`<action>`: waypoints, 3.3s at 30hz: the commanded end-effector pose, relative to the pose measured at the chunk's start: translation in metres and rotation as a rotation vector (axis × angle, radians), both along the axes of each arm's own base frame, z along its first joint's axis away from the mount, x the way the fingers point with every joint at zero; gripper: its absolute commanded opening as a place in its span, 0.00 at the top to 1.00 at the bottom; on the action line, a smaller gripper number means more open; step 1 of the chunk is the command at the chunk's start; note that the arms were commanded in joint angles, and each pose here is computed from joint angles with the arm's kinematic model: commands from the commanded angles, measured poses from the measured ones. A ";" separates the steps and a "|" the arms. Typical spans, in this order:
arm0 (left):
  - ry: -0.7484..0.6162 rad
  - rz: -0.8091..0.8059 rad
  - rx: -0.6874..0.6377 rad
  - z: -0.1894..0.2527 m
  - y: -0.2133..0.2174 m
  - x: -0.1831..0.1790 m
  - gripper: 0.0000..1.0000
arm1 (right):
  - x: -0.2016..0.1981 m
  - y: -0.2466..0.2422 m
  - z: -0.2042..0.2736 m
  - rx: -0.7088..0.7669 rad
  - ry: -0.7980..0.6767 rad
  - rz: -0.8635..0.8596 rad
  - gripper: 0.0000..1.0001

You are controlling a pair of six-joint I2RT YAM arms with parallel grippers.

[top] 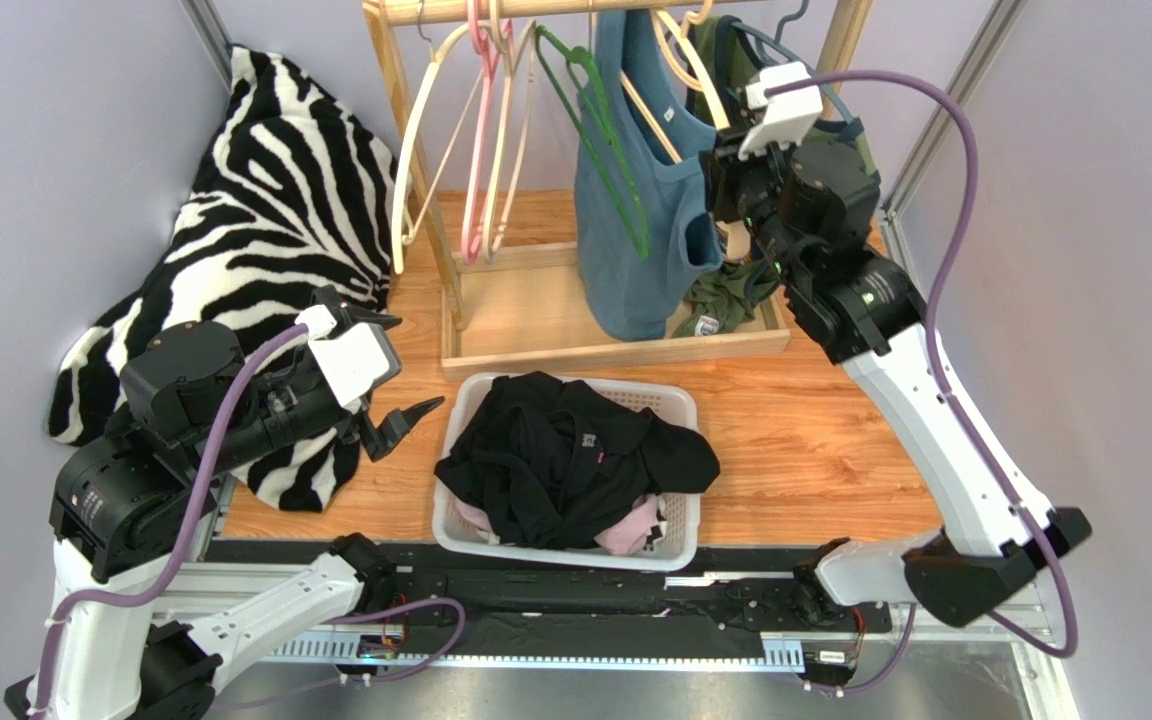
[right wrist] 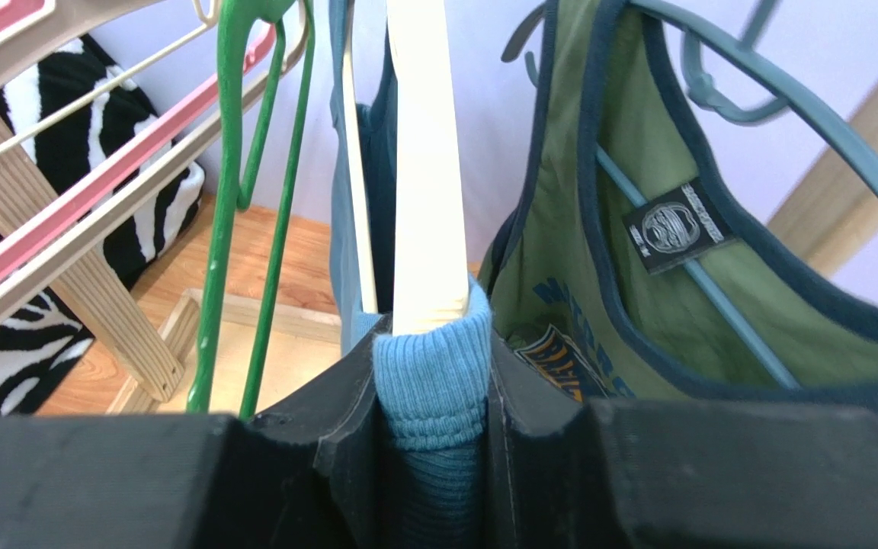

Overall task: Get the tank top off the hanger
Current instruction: Pick up the hanger from the clothesline.

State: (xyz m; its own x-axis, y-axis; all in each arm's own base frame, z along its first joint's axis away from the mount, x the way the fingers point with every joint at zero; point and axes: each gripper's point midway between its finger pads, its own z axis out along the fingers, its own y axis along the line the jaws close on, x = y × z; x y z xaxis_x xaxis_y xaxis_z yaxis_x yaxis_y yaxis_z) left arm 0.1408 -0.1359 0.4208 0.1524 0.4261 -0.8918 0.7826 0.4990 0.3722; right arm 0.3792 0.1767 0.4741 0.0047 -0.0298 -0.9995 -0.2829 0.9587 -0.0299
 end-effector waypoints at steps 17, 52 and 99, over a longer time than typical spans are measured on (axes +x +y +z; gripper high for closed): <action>-0.017 -0.001 -0.018 0.009 -0.003 0.004 0.03 | -0.167 -0.069 0.080 0.136 -0.226 0.154 1.00; -0.022 -0.043 -0.072 0.025 -0.002 -0.013 0.01 | -0.263 -0.010 0.116 0.062 -0.319 0.744 1.00; 0.141 -0.405 -0.007 0.003 -0.047 -0.035 0.03 | -0.275 0.031 -0.022 -0.237 -0.043 1.091 1.00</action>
